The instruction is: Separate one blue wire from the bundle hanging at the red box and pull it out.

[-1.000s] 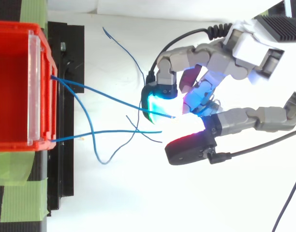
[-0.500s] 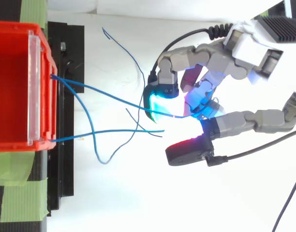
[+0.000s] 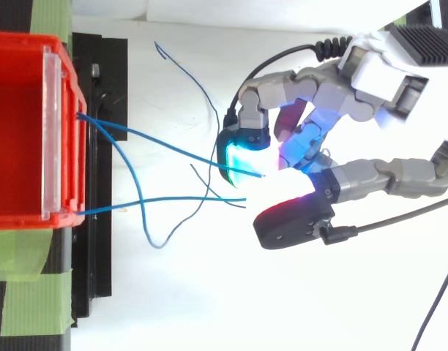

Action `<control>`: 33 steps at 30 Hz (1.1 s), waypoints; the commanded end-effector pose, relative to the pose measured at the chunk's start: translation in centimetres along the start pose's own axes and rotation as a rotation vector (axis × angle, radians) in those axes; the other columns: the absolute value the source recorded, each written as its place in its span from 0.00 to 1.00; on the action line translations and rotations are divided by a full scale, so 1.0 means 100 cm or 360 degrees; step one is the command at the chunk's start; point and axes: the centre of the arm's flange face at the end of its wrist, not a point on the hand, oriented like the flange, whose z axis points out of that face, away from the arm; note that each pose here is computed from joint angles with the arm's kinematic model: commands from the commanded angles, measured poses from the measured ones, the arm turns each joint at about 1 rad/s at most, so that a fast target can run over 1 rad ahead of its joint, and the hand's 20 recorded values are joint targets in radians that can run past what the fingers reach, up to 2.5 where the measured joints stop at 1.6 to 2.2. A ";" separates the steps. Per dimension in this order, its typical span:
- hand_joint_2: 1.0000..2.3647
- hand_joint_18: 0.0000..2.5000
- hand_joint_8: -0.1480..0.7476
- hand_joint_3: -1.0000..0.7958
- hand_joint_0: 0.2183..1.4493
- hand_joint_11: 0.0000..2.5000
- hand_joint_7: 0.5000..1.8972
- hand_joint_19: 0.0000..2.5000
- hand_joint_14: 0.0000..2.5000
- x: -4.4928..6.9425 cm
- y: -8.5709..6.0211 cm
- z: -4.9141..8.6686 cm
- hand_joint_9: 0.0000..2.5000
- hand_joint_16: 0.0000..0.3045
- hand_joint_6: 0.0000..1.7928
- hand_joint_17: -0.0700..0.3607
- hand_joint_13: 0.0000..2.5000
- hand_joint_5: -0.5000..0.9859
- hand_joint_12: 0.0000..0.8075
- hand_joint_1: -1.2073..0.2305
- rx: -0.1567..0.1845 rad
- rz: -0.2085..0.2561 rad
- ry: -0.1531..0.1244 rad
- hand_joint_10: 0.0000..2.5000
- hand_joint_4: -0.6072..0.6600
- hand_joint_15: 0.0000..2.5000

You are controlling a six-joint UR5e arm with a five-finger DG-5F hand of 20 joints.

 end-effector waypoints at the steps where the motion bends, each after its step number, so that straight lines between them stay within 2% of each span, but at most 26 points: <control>1: 0.00 0.31 0.56 0.30 0.30 0.45 0.61 0.35 0.00 0.000 0.000 0.000 0.51 0.17 0.34 0.43 0.56 0.26 0.40 0.54 0.0000 0.0000 0.0001 0.01 0.61 0.64; 7: 0.01 0.31 0.55 0.39 0.34 0.49 0.60 0.35 0.00 0.000 0.001 0.000 0.53 0.17 0.34 0.43 0.57 0.26 0.40 0.50 -0.0002 0.0001 -0.0001 0.01 0.61 0.63; 14: 0.02 0.31 0.54 0.43 0.34 0.51 0.63 0.35 0.00 0.001 0.000 0.000 0.54 0.17 0.33 0.43 0.57 0.27 0.41 0.50 0.0002 -0.0014 0.0002 0.01 0.62 0.64; 21: 0.02 0.31 0.54 0.44 0.34 0.51 0.65 0.35 0.00 0.001 0.000 0.000 0.54 0.17 0.32 0.43 0.56 0.27 0.41 0.47 0.0003 -0.0018 0.0000 0.01 0.62 0.64; 23: 0.02 0.31 0.55 0.43 0.33 0.52 0.67 0.35 0.00 0.001 0.000 0.000 0.53 0.17 0.31 0.43 0.56 0.27 0.41 0.40 0.0001 -0.0017 -0.0001 0.01 0.63 0.64; 33: 0.02 0.30 0.55 0.42 0.32 0.51 0.66 0.35 0.01 0.001 0.000 0.000 0.53 0.17 0.33 0.43 0.56 0.26 0.41 0.36 0.0001 -0.0017 -0.0001 0.01 0.62 0.63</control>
